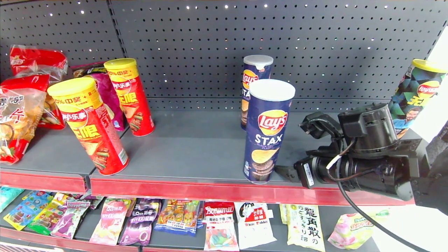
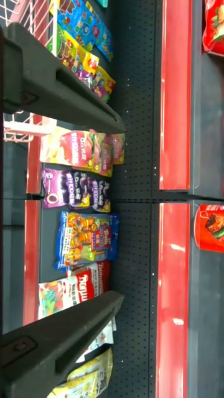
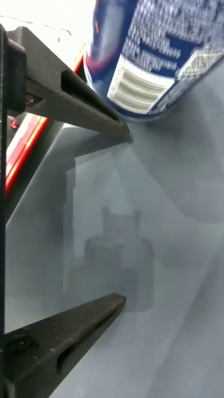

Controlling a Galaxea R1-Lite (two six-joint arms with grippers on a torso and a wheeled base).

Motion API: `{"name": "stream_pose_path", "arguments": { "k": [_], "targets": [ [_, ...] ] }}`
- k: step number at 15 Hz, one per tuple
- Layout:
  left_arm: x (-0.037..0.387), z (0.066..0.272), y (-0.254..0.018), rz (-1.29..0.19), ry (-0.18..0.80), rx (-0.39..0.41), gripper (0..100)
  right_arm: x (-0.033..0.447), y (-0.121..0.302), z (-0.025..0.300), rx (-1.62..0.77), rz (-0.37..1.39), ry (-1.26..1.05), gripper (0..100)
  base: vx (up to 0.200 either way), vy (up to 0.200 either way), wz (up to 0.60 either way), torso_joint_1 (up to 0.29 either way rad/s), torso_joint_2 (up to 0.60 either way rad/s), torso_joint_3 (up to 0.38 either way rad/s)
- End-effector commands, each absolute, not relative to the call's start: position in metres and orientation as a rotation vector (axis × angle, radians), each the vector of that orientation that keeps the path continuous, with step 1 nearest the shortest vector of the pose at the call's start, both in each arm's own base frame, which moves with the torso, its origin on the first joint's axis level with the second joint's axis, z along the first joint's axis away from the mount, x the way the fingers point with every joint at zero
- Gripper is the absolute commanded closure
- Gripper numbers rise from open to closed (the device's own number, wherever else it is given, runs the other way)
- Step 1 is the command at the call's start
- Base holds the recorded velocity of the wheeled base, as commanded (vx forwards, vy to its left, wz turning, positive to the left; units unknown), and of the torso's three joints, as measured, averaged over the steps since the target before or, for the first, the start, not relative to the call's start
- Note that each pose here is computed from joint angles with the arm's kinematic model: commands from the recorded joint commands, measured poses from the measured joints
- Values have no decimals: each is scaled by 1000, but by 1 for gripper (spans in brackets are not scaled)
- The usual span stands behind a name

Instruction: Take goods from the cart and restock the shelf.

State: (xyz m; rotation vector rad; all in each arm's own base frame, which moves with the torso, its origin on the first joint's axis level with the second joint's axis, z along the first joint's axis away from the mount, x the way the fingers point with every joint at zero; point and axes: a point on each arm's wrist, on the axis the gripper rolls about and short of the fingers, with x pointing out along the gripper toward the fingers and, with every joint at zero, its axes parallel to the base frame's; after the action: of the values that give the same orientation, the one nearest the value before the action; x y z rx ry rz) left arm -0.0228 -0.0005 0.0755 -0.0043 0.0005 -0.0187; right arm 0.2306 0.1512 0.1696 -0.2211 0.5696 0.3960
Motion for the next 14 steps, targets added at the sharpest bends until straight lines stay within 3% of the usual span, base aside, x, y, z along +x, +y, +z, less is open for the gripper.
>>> {"name": "stream_pose_path", "arguments": {
  "k": [1, 14],
  "targets": [
    [-23, 75, 0, -18, 0, -5, 0, 230, 154, 170, -223, 405, 569, 0, 0, 0, 0, 0, 0, 0],
    [-23, 75, 0, -18, 0, -5, 0, 226, 164, 171, -236, 438, 561, 0, 0, 0, 0, 0, 0, 0]
  ]
}}
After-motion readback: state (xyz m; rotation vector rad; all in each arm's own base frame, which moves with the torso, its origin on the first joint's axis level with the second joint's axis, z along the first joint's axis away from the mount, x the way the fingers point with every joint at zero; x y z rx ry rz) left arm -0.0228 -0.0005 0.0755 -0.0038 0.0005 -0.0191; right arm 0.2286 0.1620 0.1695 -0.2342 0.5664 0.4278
